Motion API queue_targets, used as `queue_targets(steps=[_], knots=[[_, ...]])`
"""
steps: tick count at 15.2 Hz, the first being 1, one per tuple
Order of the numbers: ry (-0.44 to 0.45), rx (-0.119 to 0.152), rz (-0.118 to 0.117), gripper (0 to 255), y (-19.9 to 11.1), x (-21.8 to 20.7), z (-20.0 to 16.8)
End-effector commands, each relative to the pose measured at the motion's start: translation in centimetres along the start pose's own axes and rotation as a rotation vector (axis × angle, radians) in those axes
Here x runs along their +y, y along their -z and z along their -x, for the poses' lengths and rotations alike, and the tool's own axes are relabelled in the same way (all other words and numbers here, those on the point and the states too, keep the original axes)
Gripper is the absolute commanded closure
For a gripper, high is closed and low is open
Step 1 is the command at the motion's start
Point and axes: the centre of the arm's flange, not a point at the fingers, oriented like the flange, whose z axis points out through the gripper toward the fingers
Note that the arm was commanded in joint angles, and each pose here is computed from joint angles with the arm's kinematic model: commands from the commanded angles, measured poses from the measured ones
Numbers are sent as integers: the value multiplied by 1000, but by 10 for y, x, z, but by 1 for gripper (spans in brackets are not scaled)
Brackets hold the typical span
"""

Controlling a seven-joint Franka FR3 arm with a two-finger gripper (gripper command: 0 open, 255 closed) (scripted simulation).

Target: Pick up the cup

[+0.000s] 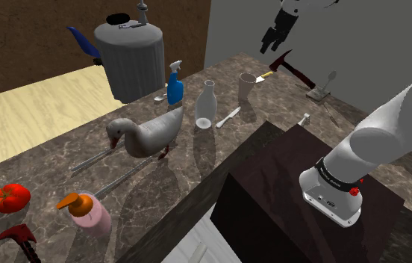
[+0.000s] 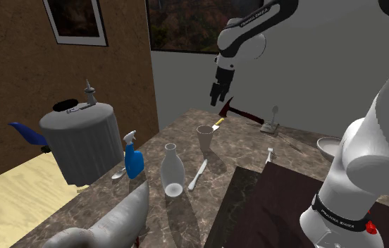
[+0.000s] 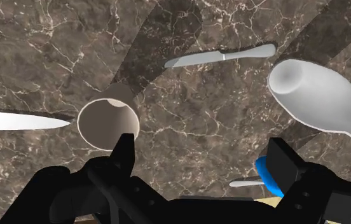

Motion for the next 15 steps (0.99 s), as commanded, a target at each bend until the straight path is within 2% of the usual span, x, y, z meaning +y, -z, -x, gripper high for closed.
queue_targets(steps=[1, 15], knots=[[-3, -8, -4, 0, -21, 16, -8], [-30, -66, -34, 0, -158, 133, -72]])
